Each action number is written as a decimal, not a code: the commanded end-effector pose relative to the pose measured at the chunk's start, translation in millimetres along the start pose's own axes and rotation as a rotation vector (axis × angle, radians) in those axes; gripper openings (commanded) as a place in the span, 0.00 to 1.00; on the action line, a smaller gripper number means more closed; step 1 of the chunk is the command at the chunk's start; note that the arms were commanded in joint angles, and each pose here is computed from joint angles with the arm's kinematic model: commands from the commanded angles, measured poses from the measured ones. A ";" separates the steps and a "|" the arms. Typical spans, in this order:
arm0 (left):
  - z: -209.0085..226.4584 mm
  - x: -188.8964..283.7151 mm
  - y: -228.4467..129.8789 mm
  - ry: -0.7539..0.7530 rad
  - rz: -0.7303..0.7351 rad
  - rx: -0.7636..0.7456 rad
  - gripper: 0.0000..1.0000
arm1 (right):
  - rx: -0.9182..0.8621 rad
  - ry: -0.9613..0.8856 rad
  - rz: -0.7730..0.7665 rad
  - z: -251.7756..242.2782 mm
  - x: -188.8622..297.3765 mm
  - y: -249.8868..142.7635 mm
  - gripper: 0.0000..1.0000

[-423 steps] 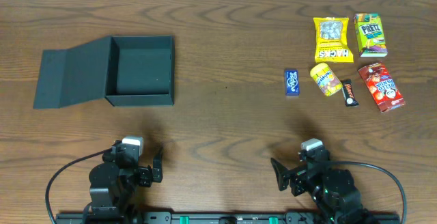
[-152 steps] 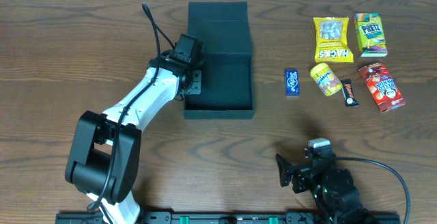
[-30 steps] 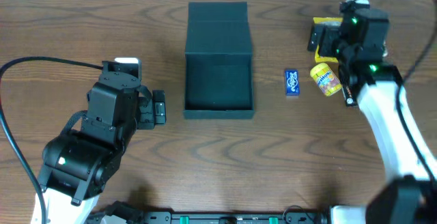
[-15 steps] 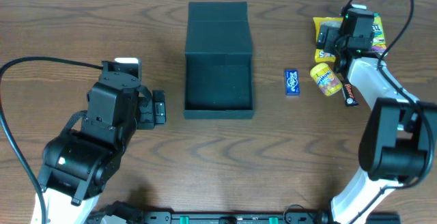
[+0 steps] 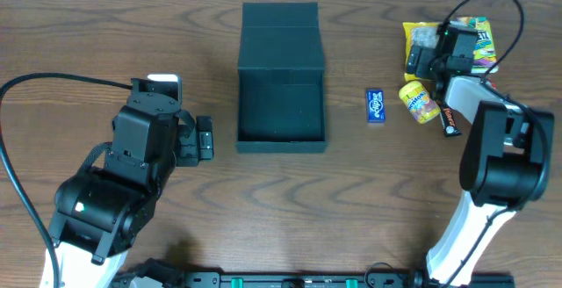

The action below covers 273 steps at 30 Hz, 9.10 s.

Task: Pack container
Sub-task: 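Grasp the yellow candy bag with the right gripper and lift, then carry the candy bag left and lower it into the black box, then release the bag and move the right gripper to the Pretz box, then grasp the yellow-green Pretz box with the right gripper and lift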

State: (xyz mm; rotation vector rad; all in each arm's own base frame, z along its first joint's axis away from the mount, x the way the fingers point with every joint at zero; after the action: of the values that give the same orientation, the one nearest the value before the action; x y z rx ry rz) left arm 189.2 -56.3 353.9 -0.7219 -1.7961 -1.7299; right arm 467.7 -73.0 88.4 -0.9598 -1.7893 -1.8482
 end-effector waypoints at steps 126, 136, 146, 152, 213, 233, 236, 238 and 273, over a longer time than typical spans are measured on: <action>1.5 4.6 4.2 0.010 -0.020 -0.005 0.95 | -0.101 0.342 0.113 325.6 242.1 -86.8 0.01; 1.5 4.6 4.2 0.011 -0.020 -0.005 0.95 | -0.133 0.329 0.176 336.8 216.3 -108.6 0.01; 1.5 4.6 4.2 0.011 -0.020 -0.005 0.95 | 0.045 0.360 0.164 337.6 216.8 -109.7 0.68; 1.5 4.6 4.2 0.010 -0.020 -0.005 0.95 | 0.185 0.400 0.098 333.3 233.8 -94.0 0.94; 1.5 4.6 4.2 0.011 -0.020 -0.005 0.95 | -0.008 -0.243 -0.200 -46.6 74.1 73.5 0.99; 1.5 4.6 4.2 0.011 -0.020 -0.005 0.95 | -0.136 -0.221 -0.069 -105.0 -0.3 13.0 0.99; 1.5 4.6 4.2 0.010 -0.020 -0.005 0.95 | -0.145 -0.212 -0.083 -110.8 -5.7 10.5 0.99; 1.5 4.6 4.2 0.011 -0.020 -0.005 0.95 | -0.150 -0.176 -0.097 -113.0 -9.6 9.8 0.99; 1.5 4.6 4.2 0.010 -0.020 -0.005 0.95 | -0.174 -0.091 0.022 -115.4 -37.9 -1.8 0.77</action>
State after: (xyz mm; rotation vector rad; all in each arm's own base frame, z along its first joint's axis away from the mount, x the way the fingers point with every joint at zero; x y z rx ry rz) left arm 189.2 -56.3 353.9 -0.7219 -1.7961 -1.7299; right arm 472.5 -191.4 77.2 -1.1071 -1.7328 -1.9992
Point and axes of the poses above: each gripper's point midway between its finger pads, its own x axis back along the fingers, its own z axis along the line the jaws close on, y = z × x, the point moved 10 cm from there along x, back along the fingers, and after that the axes turned 2 degrees about x, right-handed, at the moved point
